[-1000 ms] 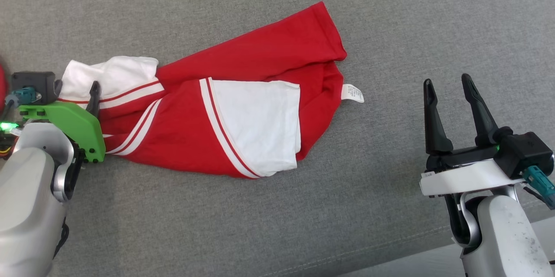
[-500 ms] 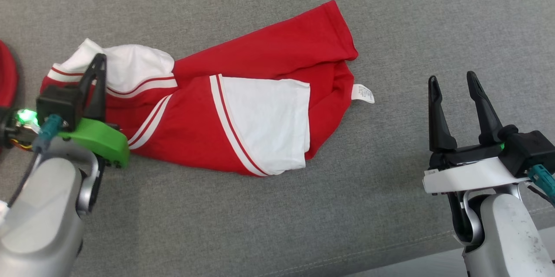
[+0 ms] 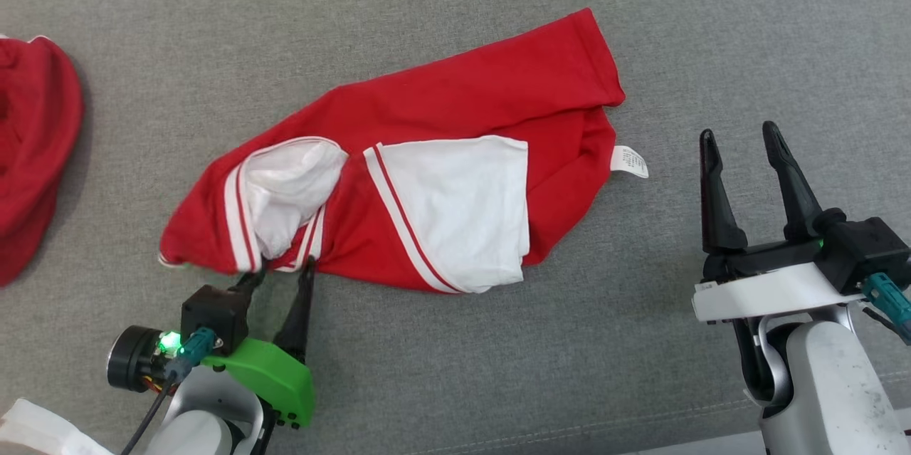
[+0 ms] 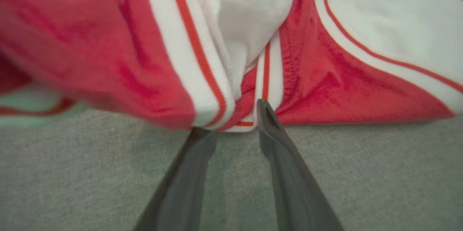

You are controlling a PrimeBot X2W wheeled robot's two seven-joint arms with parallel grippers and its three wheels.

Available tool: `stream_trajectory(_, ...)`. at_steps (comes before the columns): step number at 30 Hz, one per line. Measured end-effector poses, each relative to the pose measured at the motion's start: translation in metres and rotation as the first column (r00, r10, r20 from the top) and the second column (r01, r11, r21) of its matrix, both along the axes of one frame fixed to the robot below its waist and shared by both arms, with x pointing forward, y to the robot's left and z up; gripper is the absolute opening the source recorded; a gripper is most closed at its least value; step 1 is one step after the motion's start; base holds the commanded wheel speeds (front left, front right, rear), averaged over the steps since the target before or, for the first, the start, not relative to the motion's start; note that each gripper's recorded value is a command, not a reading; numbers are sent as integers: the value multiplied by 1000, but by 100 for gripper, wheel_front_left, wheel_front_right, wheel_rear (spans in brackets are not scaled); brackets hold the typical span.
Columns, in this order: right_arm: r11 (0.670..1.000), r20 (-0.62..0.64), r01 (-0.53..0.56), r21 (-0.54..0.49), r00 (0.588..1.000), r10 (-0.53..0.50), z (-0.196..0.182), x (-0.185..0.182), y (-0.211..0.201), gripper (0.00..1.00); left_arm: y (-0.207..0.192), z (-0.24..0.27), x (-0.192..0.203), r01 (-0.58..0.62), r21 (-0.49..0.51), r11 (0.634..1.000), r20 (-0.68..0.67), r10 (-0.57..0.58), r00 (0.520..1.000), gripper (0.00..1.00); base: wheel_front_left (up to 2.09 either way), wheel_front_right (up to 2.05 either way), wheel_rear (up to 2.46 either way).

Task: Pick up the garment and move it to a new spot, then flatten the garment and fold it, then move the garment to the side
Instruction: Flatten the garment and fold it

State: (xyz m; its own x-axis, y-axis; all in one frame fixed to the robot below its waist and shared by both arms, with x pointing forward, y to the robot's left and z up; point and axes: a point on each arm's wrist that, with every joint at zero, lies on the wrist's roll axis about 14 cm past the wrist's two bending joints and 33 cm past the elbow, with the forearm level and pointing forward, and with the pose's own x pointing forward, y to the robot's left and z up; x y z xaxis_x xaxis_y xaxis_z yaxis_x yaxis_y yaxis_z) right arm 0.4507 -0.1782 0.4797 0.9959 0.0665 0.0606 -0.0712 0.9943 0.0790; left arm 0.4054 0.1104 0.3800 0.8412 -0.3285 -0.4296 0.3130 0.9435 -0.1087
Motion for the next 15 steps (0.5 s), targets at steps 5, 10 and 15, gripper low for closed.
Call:
stream_trajectory(5, 1000, 12, -15, 4, 1000, 15, 5, 0, 5, 100, 3, 33, 11, -50, 13, 999, 130, 48, 990, 100, 0, 0, 0)
stream_trajectory(10, 1000, 12, -18, 1, 1000, 18, 5, 0, 6, 100, -3, 58, 19, -61, -12, 998, 197, 62, 978, 100, 0, 0, 0)
stream_trajectory(15, 1000, 5, -13, -2, 1000, 13, 2, 0, 5, 100, 17, 78, 39, -105, 37, 994, 246, 93, 965, 100, 0, 0, 0)
